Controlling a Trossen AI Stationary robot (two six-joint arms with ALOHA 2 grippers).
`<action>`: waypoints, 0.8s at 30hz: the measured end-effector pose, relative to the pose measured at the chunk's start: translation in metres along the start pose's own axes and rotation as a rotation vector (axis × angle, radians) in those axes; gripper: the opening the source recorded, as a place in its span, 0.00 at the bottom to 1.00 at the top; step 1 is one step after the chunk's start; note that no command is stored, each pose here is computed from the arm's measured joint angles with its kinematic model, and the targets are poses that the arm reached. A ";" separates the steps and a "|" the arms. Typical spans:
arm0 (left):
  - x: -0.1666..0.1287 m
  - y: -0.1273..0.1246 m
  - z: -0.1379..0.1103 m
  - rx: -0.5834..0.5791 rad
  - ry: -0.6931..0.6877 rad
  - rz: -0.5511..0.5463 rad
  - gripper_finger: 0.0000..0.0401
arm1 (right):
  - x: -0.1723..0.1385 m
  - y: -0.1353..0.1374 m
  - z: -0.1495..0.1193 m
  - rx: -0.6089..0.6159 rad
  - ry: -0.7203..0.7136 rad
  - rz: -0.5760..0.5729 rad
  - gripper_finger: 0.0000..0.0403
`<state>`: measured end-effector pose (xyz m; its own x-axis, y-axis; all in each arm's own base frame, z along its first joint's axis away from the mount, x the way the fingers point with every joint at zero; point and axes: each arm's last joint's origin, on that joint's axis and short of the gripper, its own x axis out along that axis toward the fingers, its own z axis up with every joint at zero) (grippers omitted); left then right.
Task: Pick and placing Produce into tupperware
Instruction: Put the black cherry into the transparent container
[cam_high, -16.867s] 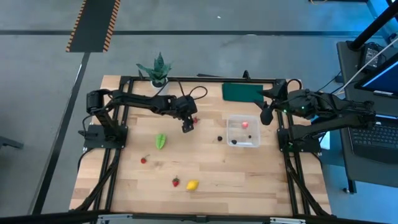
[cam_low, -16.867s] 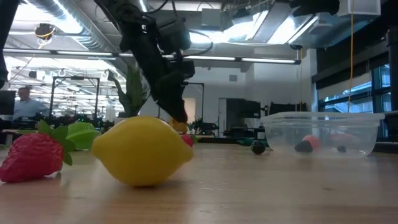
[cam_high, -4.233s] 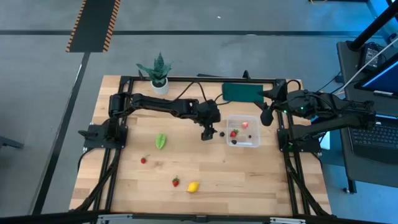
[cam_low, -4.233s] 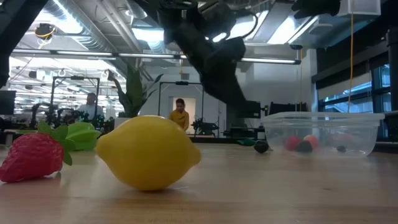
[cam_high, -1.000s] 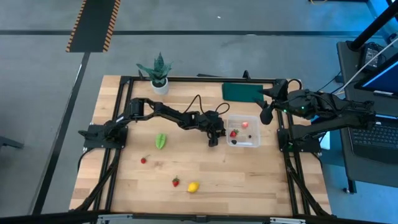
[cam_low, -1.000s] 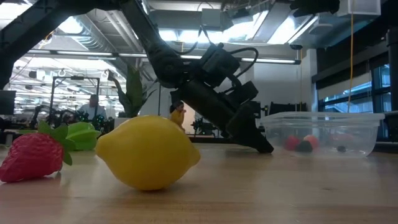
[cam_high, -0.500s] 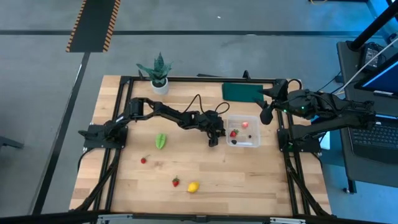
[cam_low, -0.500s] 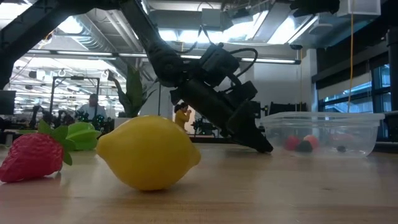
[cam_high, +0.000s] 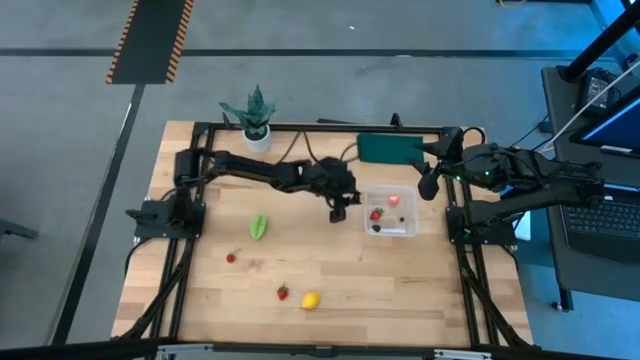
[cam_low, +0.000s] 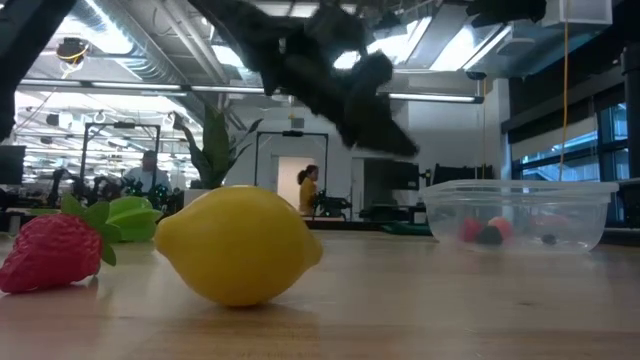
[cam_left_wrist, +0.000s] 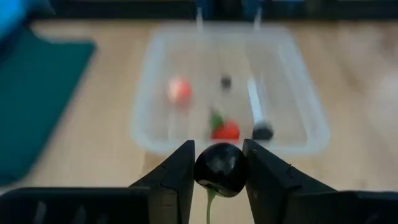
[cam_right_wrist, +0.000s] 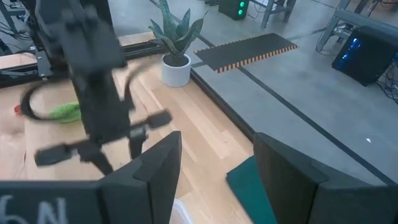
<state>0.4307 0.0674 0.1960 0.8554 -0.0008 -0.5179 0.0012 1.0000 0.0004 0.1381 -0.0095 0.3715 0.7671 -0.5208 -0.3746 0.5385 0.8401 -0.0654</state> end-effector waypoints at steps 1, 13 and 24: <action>-0.004 0.002 0.007 0.004 -0.043 0.007 0.27 | 0.000 0.000 0.000 0.000 0.000 0.000 0.51; 0.008 0.001 0.047 0.033 -0.228 -0.021 0.27 | 0.000 0.000 0.001 0.006 -0.008 0.002 0.51; 0.069 -0.008 0.035 -0.009 -0.144 -0.114 0.28 | 0.000 0.001 0.001 0.034 -0.007 0.019 0.51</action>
<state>0.5084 0.0591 0.1902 0.9153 -0.1136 -0.3864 0.0983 0.9934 -0.0593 0.1388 -0.0090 0.3724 0.7795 -0.5063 -0.3688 0.5354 0.8442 -0.0274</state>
